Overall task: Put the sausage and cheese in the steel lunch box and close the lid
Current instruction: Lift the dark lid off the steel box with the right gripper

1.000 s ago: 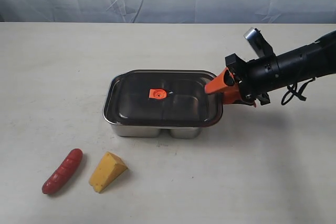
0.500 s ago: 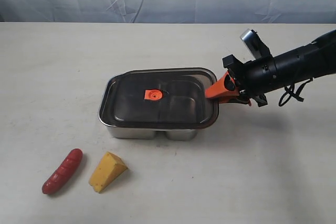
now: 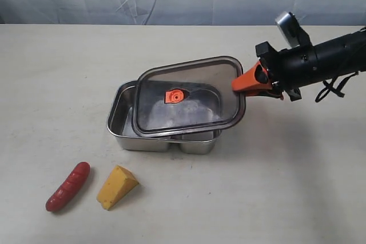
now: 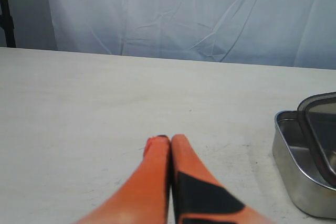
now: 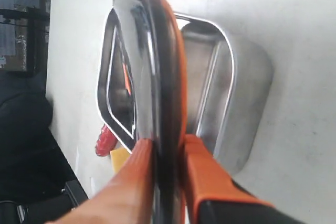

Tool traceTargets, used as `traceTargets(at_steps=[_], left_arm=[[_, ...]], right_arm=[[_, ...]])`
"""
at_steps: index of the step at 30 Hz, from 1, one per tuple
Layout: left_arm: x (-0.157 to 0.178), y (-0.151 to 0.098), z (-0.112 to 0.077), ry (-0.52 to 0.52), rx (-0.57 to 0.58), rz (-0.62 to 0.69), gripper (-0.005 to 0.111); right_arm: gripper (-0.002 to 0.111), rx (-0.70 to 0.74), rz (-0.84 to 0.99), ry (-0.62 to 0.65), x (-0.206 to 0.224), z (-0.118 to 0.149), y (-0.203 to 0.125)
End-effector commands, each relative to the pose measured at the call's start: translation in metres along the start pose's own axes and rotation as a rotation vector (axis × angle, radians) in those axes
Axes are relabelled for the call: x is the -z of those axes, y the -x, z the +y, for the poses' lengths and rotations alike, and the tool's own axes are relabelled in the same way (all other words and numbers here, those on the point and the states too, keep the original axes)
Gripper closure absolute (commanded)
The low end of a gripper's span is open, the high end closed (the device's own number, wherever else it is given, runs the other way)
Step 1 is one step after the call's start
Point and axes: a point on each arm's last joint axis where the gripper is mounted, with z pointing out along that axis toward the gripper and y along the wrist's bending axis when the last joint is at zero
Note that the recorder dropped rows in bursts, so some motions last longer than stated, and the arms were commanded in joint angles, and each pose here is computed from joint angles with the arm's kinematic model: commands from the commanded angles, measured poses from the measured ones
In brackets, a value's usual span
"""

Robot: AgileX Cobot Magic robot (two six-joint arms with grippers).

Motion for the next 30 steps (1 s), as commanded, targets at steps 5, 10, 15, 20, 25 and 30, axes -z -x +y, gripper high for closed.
traceTargets(at_steps=[5, 10, 15, 20, 25, 30], left_arm=[[0.0, -0.001, 0.0, -0.007, 0.007, 0.001, 0.107], [0.0, -0.001, 0.0, -0.007, 0.007, 0.001, 0.107], [0.0, -0.001, 0.0, -0.007, 0.007, 0.001, 0.107], [0.0, -0.001, 0.0, -0.007, 0.007, 0.001, 0.107], [0.0, -0.001, 0.0, -0.007, 0.007, 0.001, 0.107], [0.0, -0.001, 0.0, -0.007, 0.007, 0.001, 0.107]], right_arm=[[0.109, 0.115, -0.088, 0.037, 0.029, 0.043, 0.004], [0.109, 0.258, -0.134, 0.013, 0.05, 0.076, 0.008], [0.109, 0.484, -0.165, -0.119, 0.084, 0.119, 0.01], [0.109, 0.622, -0.193, -0.468, 0.125, 0.144, 0.006], [0.109, 0.71, -0.203, -0.755, 0.156, 0.152, -0.005], [0.109, 0.77, -0.114, -0.862, 0.16, 0.15, -0.011]])
